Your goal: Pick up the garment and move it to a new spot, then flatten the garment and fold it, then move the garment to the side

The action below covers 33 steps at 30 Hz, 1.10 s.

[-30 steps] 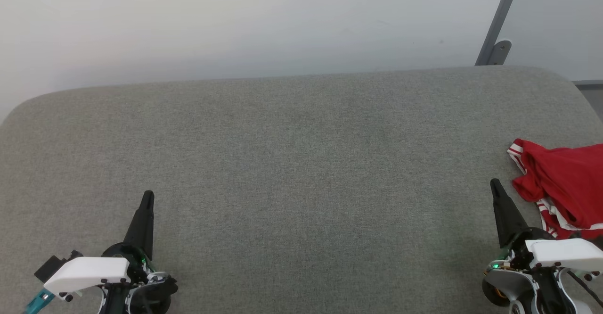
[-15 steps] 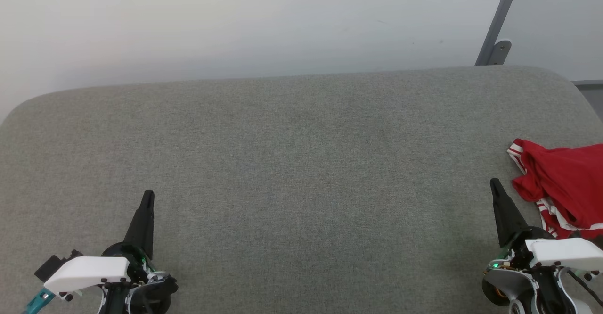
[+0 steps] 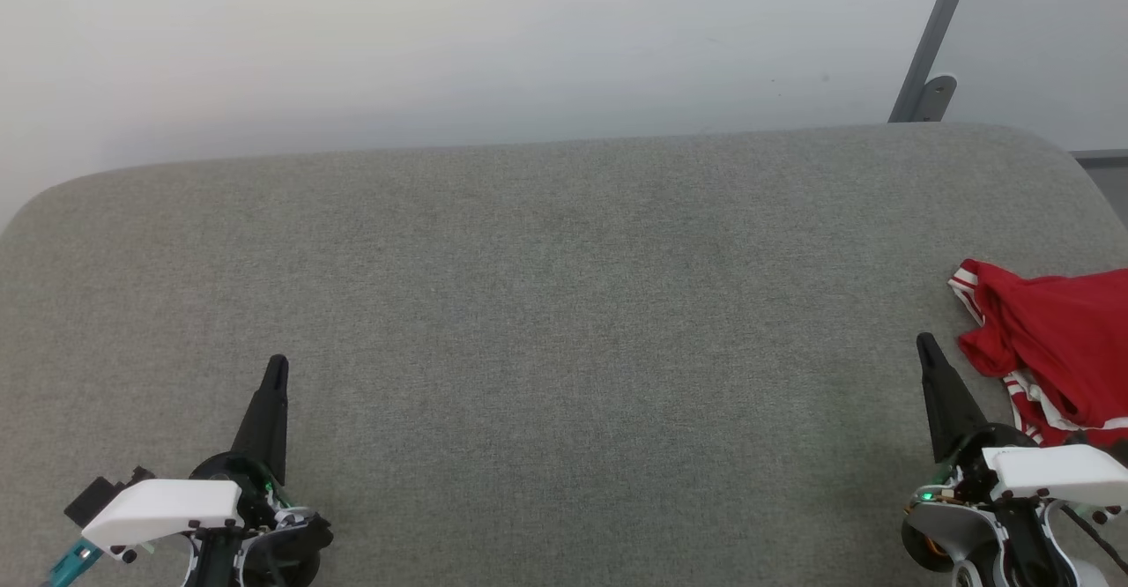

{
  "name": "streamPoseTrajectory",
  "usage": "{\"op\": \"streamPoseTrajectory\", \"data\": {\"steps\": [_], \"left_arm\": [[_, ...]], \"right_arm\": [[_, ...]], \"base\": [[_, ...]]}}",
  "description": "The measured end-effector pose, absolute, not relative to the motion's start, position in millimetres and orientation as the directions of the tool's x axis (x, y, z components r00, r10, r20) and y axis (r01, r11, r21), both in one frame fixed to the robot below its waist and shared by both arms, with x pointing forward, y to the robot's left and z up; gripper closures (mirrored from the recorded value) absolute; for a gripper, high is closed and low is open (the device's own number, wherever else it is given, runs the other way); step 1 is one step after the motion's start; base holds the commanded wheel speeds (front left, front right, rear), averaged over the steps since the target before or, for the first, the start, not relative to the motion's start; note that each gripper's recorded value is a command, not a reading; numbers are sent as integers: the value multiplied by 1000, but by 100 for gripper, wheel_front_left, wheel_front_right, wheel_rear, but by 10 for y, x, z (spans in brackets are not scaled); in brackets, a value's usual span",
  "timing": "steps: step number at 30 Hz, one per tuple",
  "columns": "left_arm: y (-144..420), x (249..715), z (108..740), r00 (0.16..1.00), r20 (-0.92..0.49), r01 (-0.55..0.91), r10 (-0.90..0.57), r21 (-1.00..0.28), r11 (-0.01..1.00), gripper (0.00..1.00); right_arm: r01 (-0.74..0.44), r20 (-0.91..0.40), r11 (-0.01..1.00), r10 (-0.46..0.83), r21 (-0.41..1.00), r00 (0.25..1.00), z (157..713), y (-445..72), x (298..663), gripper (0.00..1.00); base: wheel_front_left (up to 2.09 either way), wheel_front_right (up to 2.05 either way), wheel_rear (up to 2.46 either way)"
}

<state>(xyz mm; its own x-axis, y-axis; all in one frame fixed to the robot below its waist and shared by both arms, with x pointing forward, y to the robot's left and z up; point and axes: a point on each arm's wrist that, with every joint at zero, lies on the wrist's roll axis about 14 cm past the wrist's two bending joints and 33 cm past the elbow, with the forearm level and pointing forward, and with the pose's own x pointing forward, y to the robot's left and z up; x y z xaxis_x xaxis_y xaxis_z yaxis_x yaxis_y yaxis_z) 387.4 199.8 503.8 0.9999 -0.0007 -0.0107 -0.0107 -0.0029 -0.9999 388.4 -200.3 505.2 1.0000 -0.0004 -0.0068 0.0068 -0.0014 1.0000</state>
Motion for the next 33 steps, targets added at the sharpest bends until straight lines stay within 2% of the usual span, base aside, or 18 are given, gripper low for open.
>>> {"op": "streamPoseTrajectory", "data": {"steps": [33], "left_arm": [[1998,3874,5039,1000,-10,-10,-1,-1000,-5,100]], "right_arm": [[7,-7,-1,0,1000,1000,5052,-2001,3884,100]], "base": [[0,0,0]]}}
